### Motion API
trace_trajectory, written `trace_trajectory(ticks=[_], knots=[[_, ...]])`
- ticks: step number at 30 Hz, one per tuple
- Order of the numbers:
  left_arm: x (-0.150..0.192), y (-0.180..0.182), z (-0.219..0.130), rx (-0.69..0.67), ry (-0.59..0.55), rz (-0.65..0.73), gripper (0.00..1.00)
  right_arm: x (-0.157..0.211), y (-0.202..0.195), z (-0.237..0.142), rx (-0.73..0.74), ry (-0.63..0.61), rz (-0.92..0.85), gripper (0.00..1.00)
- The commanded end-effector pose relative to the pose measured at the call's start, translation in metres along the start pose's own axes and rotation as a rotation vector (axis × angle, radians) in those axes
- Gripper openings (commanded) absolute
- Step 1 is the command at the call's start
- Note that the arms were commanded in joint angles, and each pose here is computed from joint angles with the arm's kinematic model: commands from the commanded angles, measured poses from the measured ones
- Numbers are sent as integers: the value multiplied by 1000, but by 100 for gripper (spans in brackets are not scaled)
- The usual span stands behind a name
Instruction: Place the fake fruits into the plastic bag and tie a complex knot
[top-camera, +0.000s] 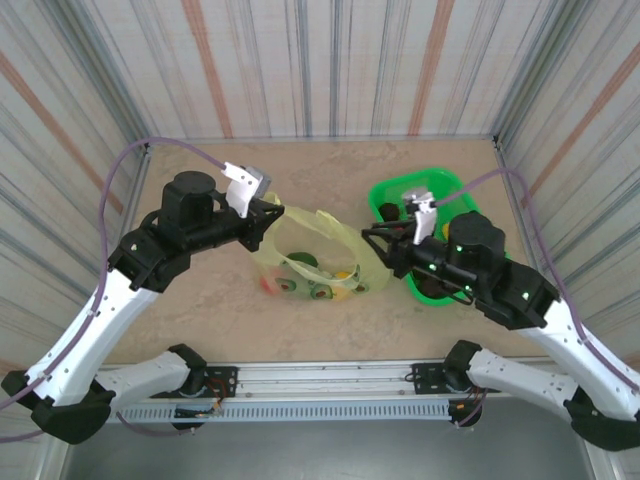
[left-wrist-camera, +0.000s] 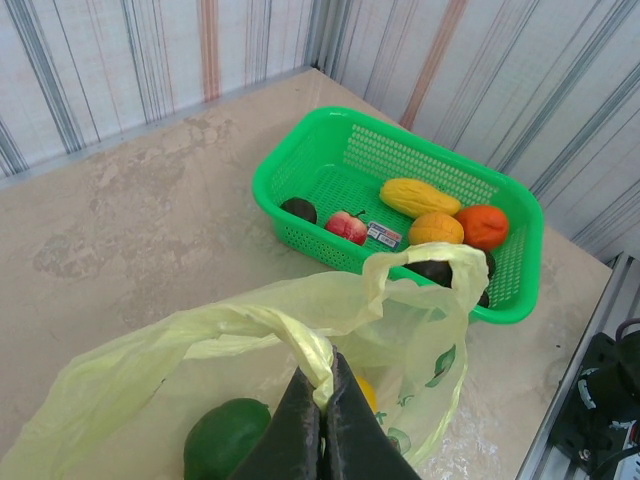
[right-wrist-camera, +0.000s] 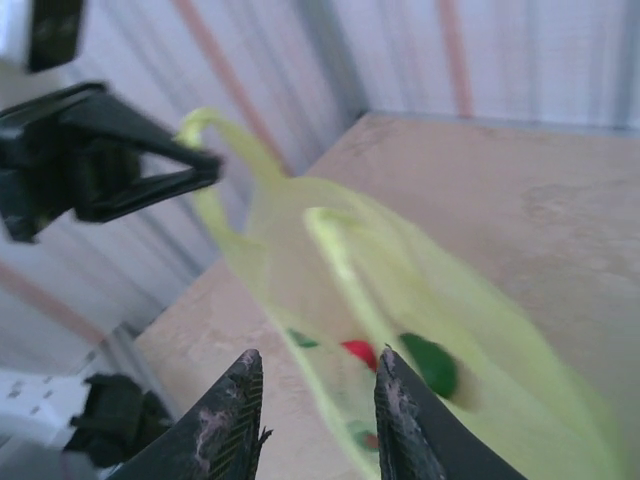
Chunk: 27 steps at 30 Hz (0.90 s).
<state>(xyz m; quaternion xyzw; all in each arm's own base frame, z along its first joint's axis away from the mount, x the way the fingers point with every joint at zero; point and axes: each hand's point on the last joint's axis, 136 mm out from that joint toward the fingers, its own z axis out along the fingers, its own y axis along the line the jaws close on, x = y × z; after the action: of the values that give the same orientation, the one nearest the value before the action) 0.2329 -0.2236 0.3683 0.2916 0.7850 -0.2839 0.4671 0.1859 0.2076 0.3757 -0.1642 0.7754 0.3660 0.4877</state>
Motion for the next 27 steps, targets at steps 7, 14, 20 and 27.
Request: trace_trajectory(ticks=[7,14,20,27], knots=[[1,-5,-3,17,5,2,0,64,-138,-14,455,151,377,33],[3,-4,0,16,15,2,0,120,-193,2,700,306,699,44],[4,-4,6,24,27,-2,0,128,-231,26,789,376,675,51],[2,-5,9,31,33,5,0,125,-268,64,819,407,710,65]])
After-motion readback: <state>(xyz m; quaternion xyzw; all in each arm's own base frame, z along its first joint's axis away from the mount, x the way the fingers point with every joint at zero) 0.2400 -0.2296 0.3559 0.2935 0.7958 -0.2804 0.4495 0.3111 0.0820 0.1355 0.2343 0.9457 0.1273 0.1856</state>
